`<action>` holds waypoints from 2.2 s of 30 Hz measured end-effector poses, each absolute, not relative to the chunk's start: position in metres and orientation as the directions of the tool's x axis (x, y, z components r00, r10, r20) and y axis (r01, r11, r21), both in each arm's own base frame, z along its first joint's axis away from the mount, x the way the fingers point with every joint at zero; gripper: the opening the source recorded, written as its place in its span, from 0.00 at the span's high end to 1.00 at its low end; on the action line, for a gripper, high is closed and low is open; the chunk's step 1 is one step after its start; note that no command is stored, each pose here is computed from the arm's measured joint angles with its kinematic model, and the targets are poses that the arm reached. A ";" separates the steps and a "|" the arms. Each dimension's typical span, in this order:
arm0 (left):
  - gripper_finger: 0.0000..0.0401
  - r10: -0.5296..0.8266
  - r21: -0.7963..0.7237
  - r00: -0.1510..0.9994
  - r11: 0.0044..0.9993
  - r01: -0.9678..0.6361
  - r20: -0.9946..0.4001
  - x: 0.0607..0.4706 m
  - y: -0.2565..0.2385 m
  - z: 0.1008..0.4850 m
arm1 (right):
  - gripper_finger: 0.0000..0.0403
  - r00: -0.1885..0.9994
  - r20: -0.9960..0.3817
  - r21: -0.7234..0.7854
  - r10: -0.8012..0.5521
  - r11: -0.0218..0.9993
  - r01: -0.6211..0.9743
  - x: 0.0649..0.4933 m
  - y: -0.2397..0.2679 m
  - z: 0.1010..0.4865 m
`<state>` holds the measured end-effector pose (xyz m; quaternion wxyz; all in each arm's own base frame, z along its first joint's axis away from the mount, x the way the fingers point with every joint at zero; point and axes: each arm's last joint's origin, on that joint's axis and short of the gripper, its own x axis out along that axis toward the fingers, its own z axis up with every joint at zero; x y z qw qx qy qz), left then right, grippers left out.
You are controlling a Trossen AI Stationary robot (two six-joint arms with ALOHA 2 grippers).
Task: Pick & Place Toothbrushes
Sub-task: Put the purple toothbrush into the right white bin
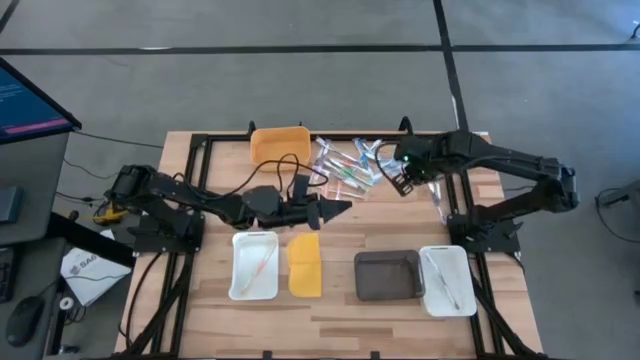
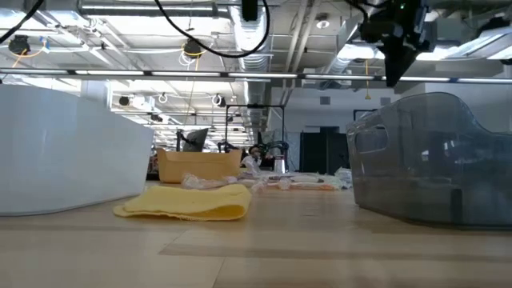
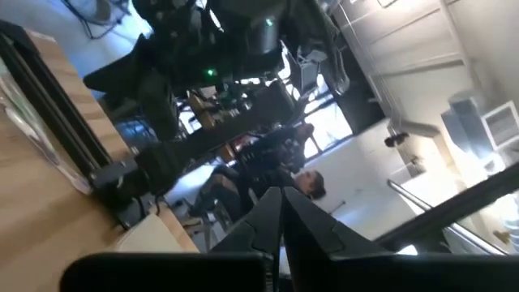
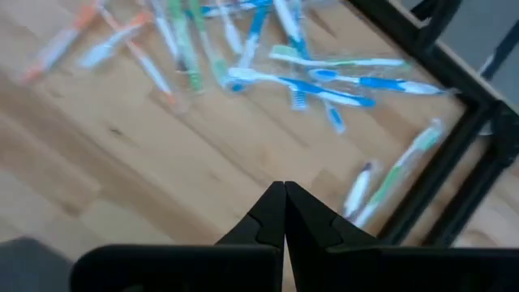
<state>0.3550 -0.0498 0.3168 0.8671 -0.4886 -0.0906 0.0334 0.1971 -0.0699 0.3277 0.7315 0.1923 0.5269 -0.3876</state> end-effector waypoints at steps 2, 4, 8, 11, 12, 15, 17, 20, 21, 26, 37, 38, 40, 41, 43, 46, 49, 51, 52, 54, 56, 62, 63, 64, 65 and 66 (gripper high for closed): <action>0.98 0.164 -0.855 0.979 0.518 0.021 0.124 0.355 -0.049 0.317 | 1.00 0.140 -0.927 -0.120 -0.348 0.629 0.768 0.194 -0.078 0.328; 0.98 0.179 -0.857 0.976 0.515 0.015 0.124 0.355 -0.049 0.317 | 1.00 0.146 -0.936 -0.098 -0.322 0.634 0.767 0.191 -0.085 0.328; 0.98 0.183 -0.840 0.975 0.542 0.008 0.127 0.355 -0.048 0.317 | 1.00 0.152 -0.933 -0.094 -0.327 0.627 0.773 0.187 -0.100 0.326; 0.98 0.183 -0.835 0.975 0.550 0.004 0.125 0.355 -0.048 0.317 | 1.00 0.165 -0.942 -0.050 -0.292 0.608 0.792 0.185 -0.110 0.313; 0.98 0.183 -0.830 0.975 0.557 0.002 0.126 0.355 -0.048 0.317 | 1.00 0.174 -0.947 -0.027 -0.269 0.607 0.794 0.185 -0.113 0.306; 0.98 0.188 -0.817 0.974 0.577 -0.006 0.126 0.355 -0.046 0.317 | 1.00 0.176 -0.964 0.021 -0.199 0.604 0.797 0.181 -0.119 0.281; 0.98 0.175 -0.815 0.976 0.580 0.003 0.128 0.355 -0.044 0.318 | 1.00 0.158 -0.973 0.031 -0.166 0.588 0.809 0.176 -0.122 0.264; 0.98 0.150 -0.811 0.978 0.584 0.032 0.147 0.353 -0.040 0.323 | 1.00 0.098 -0.987 0.013 -0.129 0.541 0.841 0.166 -0.124 0.243; 0.98 0.146 -0.809 0.979 0.587 0.033 0.146 0.353 -0.040 0.323 | 1.00 0.077 -0.990 0.003 -0.117 0.529 0.848 0.162 -0.124 0.237; 0.98 0.155 -0.786 0.976 0.618 0.024 0.151 0.351 -0.038 0.326 | 1.00 -0.025 -0.998 -0.044 -0.049 0.444 0.895 0.143 -0.124 0.210; 0.98 0.193 -0.802 0.970 0.597 0.005 0.151 0.352 -0.025 0.326 | 0.85 -0.071 -0.997 -0.066 0.003 0.339 0.939 0.109 -0.133 0.170; 0.98 0.193 -0.802 0.969 0.597 0.005 0.151 0.352 -0.025 0.326 | 0.83 -0.064 -0.998 -0.062 -0.006 0.341 0.938 0.109 -0.135 0.171; 0.98 0.196 -0.802 0.969 0.597 0.004 0.151 0.352 -0.024 0.326 | 0.79 -0.068 -0.998 -0.067 -0.011 0.344 0.936 0.108 -0.136 0.171; 0.98 0.199 -0.802 0.968 0.597 0.003 0.151 0.352 -0.023 0.326 | 0.77 -0.070 -0.997 -0.072 -0.018 0.342 0.937 0.108 -0.136 0.171; 0.98 0.199 -0.803 0.968 0.597 0.003 0.151 0.352 -0.023 0.326 | 0.74 -0.066 -0.997 -0.075 -0.037 0.341 0.937 0.108 -0.139 0.171; 0.98 0.199 -0.802 0.968 0.597 0.003 0.151 0.352 -0.023 0.326 | 0.68 -0.058 -0.997 -0.069 -0.044 0.344 0.936 0.107 -0.141 0.171; 0.98 0.200 -0.802 0.968 0.597 0.001 0.151 0.352 -0.022 0.326 | 0.64 -0.041 -0.998 -0.057 -0.054 0.335 0.941 0.106 -0.144 0.171; 0.98 0.204 -0.802 0.967 0.597 -0.001 0.151 0.352 -0.021 0.326 | 0.62 -0.002 -0.998 -0.022 -0.060 0.338 0.941 0.107 -0.147 0.171; 0.98 0.205 -0.802 0.967 0.597 -0.001 0.151 0.352 -0.021 0.326 | 0.61 0.018 -0.998 -0.003 -0.060 0.341 0.940 0.107 -0.148 0.171; 0.98 0.205 -0.802 0.967 0.597 -0.001 0.151 0.352 -0.021 0.326 | 0.60 0.038 -0.998 0.017 -0.055 0.340 0.940 0.108 -0.149 0.171; 0.98 0.204 -0.803 0.967 0.596 -0.001 0.150 0.352 -0.021 0.326 | 0.60 0.044 -0.997 0.021 -0.060 0.338 0.941 0.108 -0.149 0.171; 0.98 0.198 -0.802 0.969 0.597 0.002 0.150 0.352 -0.021 0.326 | 0.64 0.054 -0.996 0.027 -0.077 0.308 0.951 0.105 -0.154 0.172; 0.98 0.198 -0.802 0.969 0.597 0.002 0.150 0.352 -0.021 0.326 | 0.65 0.055 -0.995 0.028 -0.080 0.301 0.953 0.104 -0.155 0.172; 0.98 0.198 -0.802 0.969 0.597 0.002 0.150 0.352 -0.021 0.326 | 0.65 0.055 -0.995 0.029 -0.082 0.295 0.955 0.103 -0.156 0.172; 0.98 0.198 -0.803 0.968 0.596 0.003 0.151 0.352 -0.021 0.326 | 0.66 0.054 -0.995 0.029 -0.082 0.288 0.957 0.102 -0.156 0.172; 0.98 0.198 -0.804 0.968 0.594 0.003 0.151 0.352 -0.021 0.326 | 0.66 0.055 -0.995 0.029 -0.082 0.285 0.958 0.101 -0.157 0.172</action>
